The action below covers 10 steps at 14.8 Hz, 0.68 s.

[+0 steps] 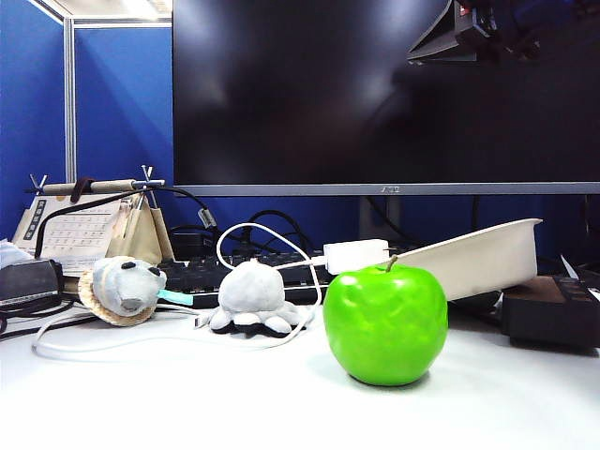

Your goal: Place the tilting octopus upright.

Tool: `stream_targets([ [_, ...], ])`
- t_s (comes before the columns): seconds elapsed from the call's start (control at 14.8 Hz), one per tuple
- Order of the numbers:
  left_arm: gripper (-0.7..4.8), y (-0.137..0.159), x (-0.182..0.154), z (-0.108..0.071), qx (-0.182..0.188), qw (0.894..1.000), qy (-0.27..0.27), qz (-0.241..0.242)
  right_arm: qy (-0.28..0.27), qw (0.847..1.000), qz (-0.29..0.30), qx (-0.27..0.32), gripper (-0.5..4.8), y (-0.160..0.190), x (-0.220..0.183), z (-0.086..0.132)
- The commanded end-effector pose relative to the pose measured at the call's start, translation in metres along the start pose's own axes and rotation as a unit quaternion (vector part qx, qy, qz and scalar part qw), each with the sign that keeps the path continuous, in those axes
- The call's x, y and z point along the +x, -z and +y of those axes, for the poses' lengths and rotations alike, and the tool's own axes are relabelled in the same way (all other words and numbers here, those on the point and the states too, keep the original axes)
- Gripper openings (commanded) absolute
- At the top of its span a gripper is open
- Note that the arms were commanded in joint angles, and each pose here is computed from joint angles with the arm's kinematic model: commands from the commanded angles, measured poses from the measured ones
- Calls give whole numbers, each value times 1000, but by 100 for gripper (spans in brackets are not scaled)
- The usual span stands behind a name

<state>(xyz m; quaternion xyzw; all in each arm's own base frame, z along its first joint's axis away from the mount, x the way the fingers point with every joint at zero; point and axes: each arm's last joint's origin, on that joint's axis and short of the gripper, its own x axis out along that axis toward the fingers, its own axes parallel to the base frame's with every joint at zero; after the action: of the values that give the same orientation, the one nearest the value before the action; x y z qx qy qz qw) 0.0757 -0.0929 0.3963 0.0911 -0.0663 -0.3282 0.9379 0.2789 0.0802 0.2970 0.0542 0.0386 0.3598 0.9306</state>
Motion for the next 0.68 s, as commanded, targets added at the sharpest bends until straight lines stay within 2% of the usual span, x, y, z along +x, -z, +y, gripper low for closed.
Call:
stream_targets([
  [0.07, -6, 2, -30, 17, -3, 999, -46, 5, 0, 1000, -7, -5, -1, -2, -1, 1],
  [0.27, -6, 9, -64, 34, 0, 989, -147, 27, 0, 1000, -7, -5, -1, -2, -1, 1],
  [0.34, -6, 11, -75, 36, -12, 982, -188, 33, 0, 1000, -7, -5, -1, -2, -1, 1],
  [0.41, -6, 14, -87, 37, -26, 971, -235, 40, 0, 1000, -7, -5, -1, -2, -1, 1],
  [0.54, -6, 20, -101, 37, -47, 942, -326, 60, -1, 1000, -7, -5, -1, -2, 0, 1],
  [0.68, -6, 24, -104, 37, -46, 918, -384, 91, 0, 1000, -7, -5, -1, -2, -1, 1],
])
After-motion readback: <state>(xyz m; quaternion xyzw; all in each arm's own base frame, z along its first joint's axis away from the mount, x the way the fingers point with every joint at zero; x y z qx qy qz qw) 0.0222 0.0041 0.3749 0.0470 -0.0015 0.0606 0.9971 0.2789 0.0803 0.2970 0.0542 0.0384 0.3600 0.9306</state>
